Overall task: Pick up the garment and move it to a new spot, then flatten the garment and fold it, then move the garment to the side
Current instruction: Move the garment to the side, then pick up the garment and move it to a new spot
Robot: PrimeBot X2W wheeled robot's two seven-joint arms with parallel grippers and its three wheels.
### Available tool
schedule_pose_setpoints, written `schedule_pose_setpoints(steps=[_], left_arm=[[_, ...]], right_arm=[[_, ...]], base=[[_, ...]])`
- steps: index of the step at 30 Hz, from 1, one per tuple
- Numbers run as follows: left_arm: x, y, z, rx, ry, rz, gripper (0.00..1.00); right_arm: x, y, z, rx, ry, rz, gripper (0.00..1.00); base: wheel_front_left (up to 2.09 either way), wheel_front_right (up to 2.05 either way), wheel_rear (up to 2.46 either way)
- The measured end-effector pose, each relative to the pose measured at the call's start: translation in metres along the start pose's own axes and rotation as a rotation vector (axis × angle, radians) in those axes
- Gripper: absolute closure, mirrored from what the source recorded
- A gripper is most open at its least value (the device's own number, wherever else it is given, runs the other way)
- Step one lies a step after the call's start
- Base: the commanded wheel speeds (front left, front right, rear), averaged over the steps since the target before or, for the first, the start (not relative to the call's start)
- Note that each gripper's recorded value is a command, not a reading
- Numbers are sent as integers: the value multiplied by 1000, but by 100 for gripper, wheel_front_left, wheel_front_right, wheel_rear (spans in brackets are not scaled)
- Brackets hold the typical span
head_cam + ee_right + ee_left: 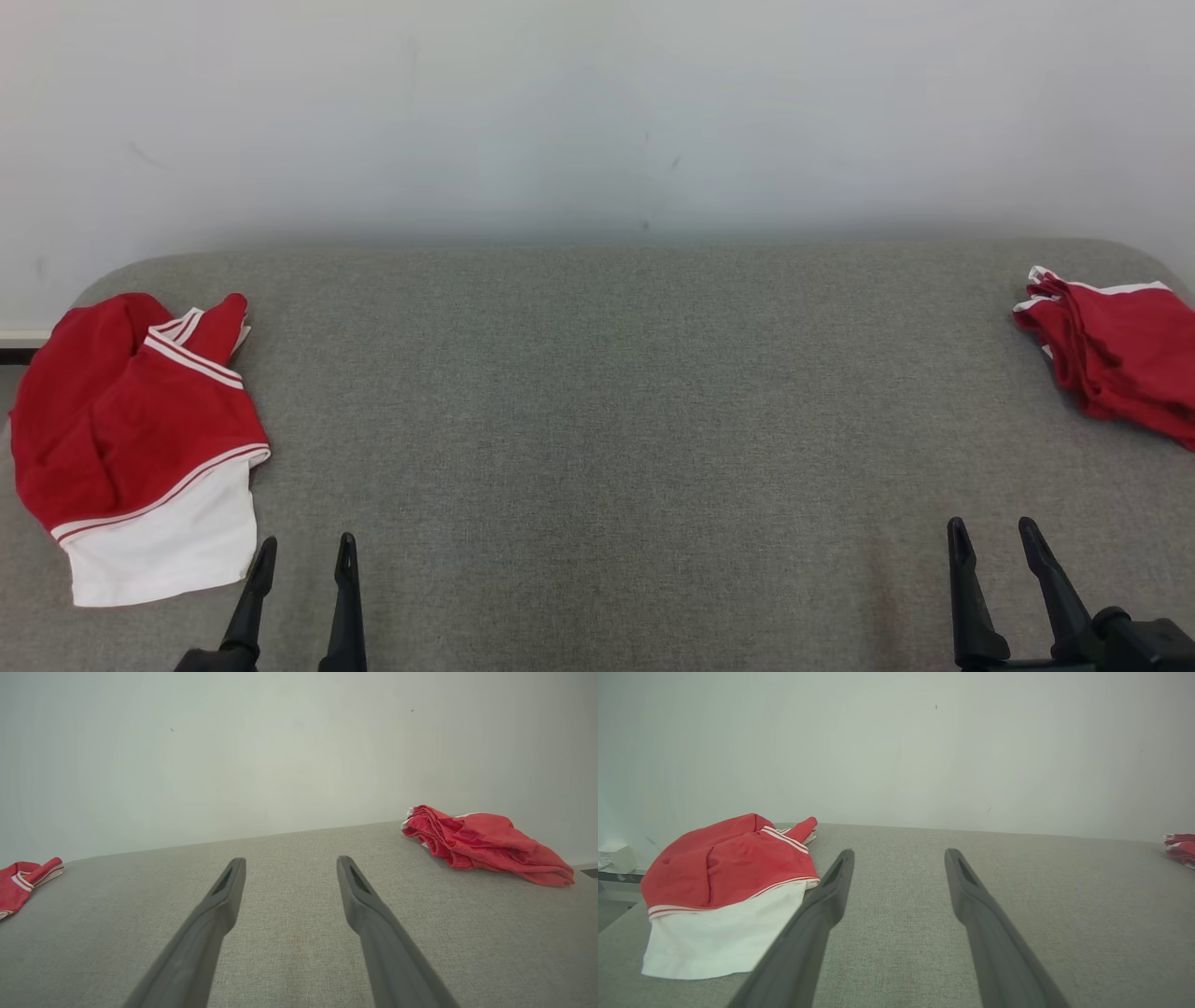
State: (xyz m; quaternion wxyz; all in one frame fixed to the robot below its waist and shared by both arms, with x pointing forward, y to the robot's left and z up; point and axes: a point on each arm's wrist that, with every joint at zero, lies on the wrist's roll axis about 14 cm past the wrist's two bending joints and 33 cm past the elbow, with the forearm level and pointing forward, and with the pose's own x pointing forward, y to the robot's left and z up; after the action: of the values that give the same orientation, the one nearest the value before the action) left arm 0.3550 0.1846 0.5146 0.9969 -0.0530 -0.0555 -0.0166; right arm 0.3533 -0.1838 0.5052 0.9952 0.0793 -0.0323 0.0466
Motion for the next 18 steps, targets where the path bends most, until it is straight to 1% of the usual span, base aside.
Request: schedule_pose_setpoints(steps=[5, 18], left_arm=[[-4, 1, -5, 0, 17, -4, 0], [-6, 4, -6, 2, 19, 4, 0]], right_arm=[[-1, 4, -4, 14, 6, -2, 0], [-1, 4, -9, 5, 19, -2, 0]], base=[[0, 0, 0], [0, 0, 0]])
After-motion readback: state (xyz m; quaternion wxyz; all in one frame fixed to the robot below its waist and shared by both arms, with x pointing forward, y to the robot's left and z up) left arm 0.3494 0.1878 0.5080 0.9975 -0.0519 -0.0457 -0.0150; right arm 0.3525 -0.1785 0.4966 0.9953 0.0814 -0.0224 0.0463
